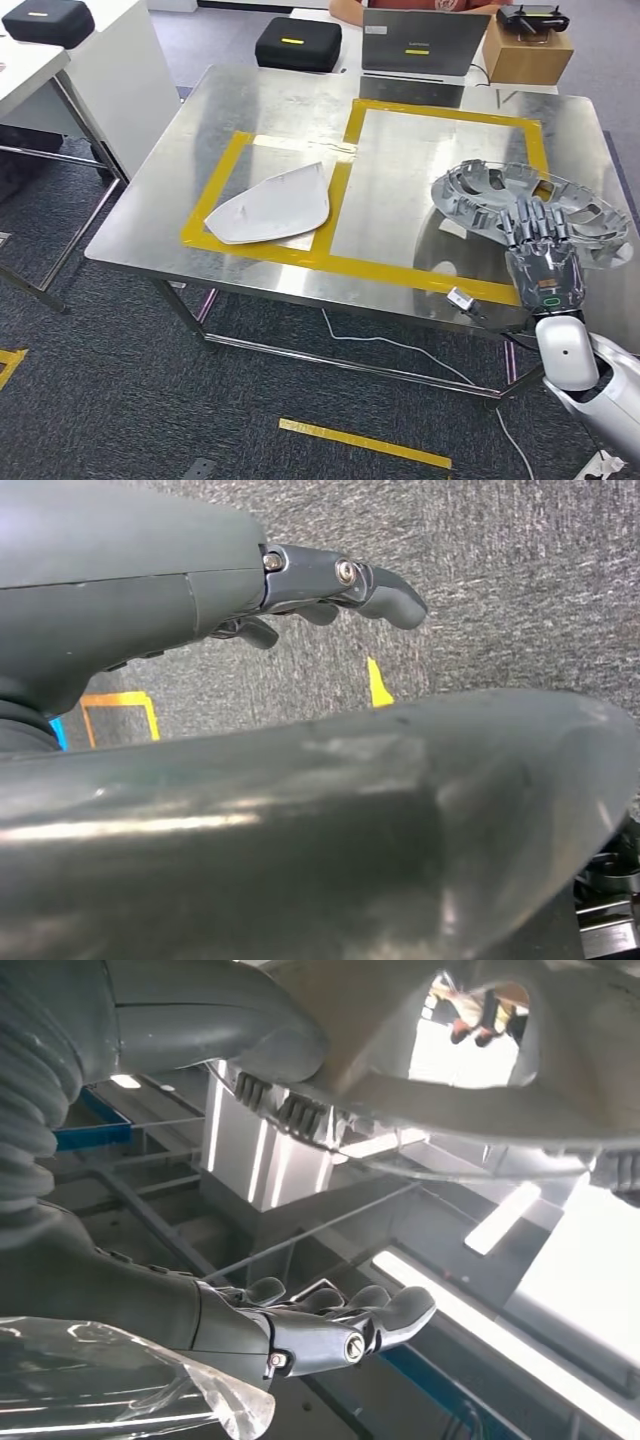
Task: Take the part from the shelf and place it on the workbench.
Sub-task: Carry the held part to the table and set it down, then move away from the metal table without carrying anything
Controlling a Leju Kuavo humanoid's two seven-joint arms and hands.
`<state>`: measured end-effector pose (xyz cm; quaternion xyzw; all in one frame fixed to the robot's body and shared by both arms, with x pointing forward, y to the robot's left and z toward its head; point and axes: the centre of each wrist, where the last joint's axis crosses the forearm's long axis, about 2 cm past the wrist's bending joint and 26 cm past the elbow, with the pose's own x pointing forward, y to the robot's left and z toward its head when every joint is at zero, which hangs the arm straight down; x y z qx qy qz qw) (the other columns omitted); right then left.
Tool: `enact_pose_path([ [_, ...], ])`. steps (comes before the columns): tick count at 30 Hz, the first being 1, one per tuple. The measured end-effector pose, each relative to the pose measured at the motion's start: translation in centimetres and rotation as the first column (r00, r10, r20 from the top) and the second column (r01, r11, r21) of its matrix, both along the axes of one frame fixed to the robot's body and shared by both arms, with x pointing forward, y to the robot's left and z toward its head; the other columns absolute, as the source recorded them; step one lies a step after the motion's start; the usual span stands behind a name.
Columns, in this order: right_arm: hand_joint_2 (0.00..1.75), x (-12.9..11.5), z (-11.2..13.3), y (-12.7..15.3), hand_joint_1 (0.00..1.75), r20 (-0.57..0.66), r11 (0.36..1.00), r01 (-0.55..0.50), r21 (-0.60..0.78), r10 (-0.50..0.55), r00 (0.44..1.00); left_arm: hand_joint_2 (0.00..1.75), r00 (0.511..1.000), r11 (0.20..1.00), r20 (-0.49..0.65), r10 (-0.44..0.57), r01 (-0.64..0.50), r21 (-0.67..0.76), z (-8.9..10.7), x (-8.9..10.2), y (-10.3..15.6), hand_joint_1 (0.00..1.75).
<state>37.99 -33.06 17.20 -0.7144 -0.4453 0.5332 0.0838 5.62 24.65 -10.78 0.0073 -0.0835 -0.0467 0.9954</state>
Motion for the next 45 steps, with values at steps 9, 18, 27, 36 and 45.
enact_pose_path([
  [9,1.75,0.4,2.3,2.3,0.00,0.086,0.979,-0.204,-0.002,0.204,0.975,0.00,1.000,1.000,0.002,-0.024,0.024,0.004,0.1,0.6,0.0,0.00],
  [18,1.75,-0.2,4.5,5.8,0.00,0.143,0.896,-0.442,-0.039,0.443,0.885,0.00,0.998,0.998,0.014,-0.060,0.060,0.007,0.2,1.1,-0.1,0.00],
  [27,1.75,-1.4,4.6,8.4,0.00,0.145,0.807,-0.590,-0.036,0.588,0.796,0.00,0.996,0.996,0.020,-0.089,0.089,0.004,0.2,1.3,-0.2,0.00],
  [36,1.75,-1.7,5.3,9.6,0.00,0.159,0.778,-0.626,-0.042,0.624,0.765,0.00,0.995,0.995,0.022,-0.097,0.097,0.004,0.2,1.4,-0.2,0.00],
  [45,1.75,-1.6,6.0,9.8,0.00,0.170,0.768,-0.638,-0.058,0.637,0.752,0.00,0.995,0.995,0.023,-0.100,0.100,0.000,0.2,1.5,-0.2,0.00],
])
